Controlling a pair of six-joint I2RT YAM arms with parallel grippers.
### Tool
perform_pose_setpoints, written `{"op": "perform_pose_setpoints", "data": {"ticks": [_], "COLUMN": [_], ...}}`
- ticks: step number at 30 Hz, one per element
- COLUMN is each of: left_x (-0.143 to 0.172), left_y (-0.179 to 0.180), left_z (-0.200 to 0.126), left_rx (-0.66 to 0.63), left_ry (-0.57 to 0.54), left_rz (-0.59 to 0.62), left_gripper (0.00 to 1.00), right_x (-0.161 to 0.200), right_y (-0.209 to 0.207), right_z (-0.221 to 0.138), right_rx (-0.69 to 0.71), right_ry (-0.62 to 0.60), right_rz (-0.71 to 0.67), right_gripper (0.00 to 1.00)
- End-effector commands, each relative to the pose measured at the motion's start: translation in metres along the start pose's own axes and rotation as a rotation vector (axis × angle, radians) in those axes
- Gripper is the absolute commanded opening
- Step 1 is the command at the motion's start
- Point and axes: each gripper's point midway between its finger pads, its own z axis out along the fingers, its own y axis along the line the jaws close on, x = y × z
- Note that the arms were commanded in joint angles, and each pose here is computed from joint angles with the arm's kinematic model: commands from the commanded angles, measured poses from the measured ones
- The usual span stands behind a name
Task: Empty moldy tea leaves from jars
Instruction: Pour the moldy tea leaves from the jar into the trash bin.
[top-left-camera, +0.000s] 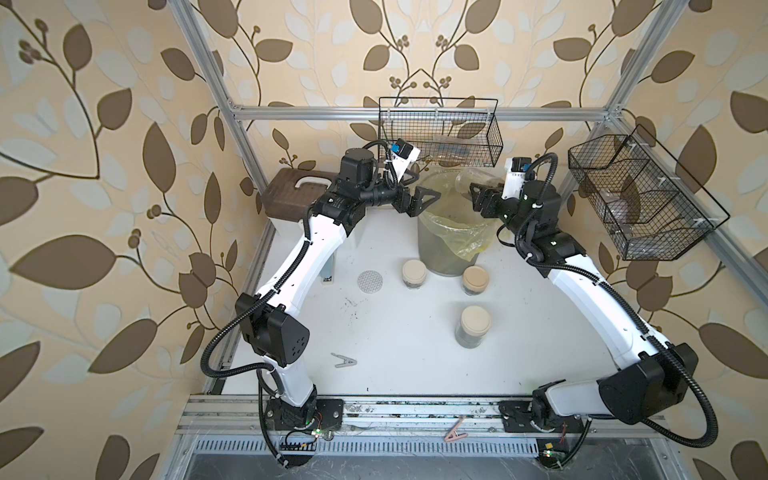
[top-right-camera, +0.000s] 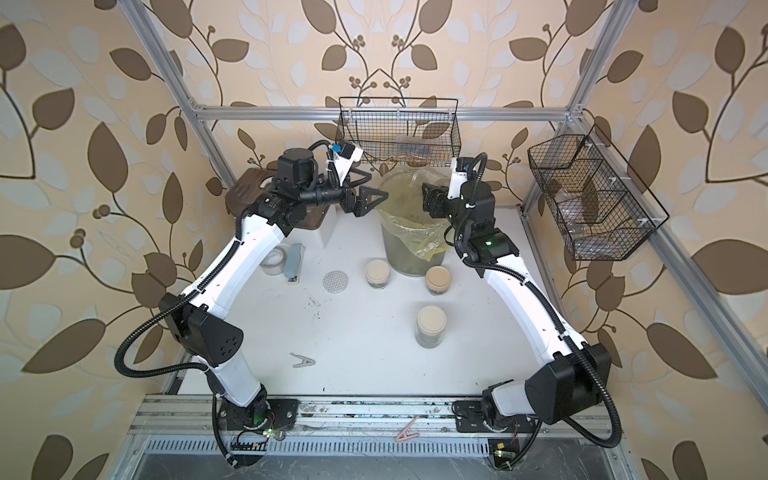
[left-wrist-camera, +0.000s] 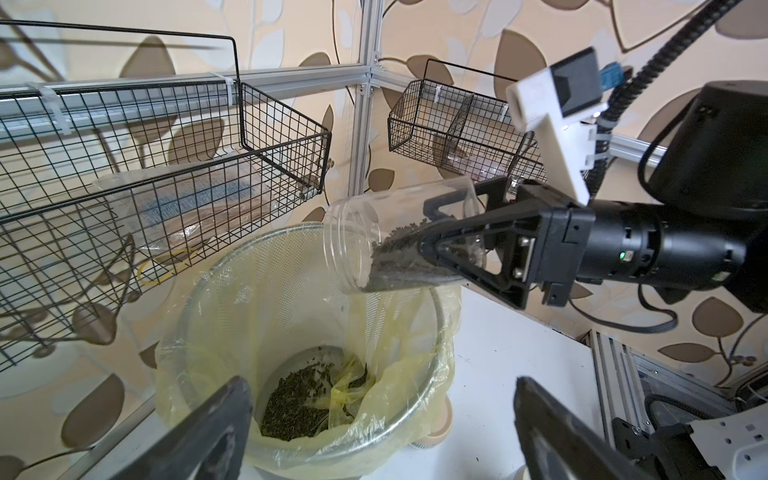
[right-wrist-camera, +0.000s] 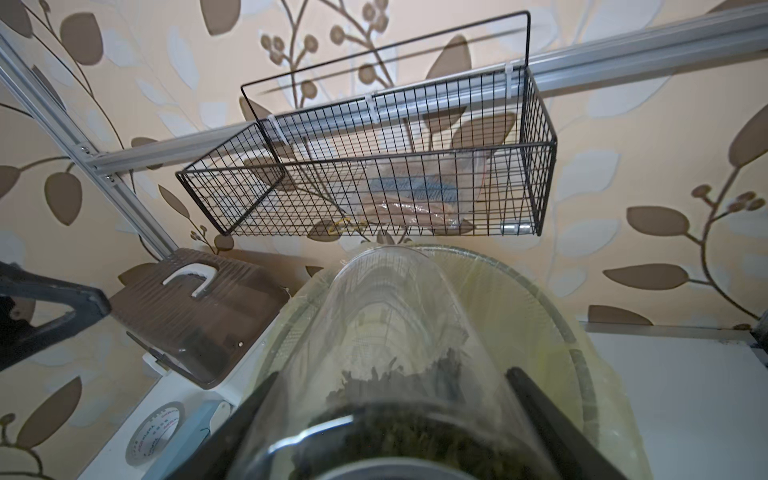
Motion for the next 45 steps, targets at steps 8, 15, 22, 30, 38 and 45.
{"op": "perform_pose_setpoints", "data": {"ticks": [8,15,22,30,38,45], "left_x": [-0.014,-0.016,-0.016,-0.016,-0.015,-0.006], "left_y": [-0.004,-0.005,-0.008,-0.009,-0.009,-0.009], "left_z": [-0.007,-0.006,-0.005,-0.005,-0.004,0.0], "left_rx": [0.002,0.006,0.013,0.009,0.002,-0.003], "left_ry": [-0.036,-0.04,-0.04,-0.038,-0.037,-0.006], "left_rz": [0.049,0.048,0.046,0.044,0.044,0.047], "left_gripper": [0.99,0.99,0.99,0.99,0.99,0.99], "right_x": [0.003,-0.006,-0.022,-0.048,-0.016,0.009], "right_y": [0.004,0.007,0.009,0.007,0.004,0.003], "right_z": [0.006,0.002,-0.007,-0.02,-0.002,0.014], "right_rx": [0.024,0.031,0.031,0.006,0.024,0.053], "right_ry": [0.052,0.041,0.006,-0.074,0.037,0.148], "right_rz": [-0.083,-0.106,-0.099,-0.01,-0.06,-0.126], "right_gripper": [0.47,0.47,0.47,0.47,0.47,0.47]}}
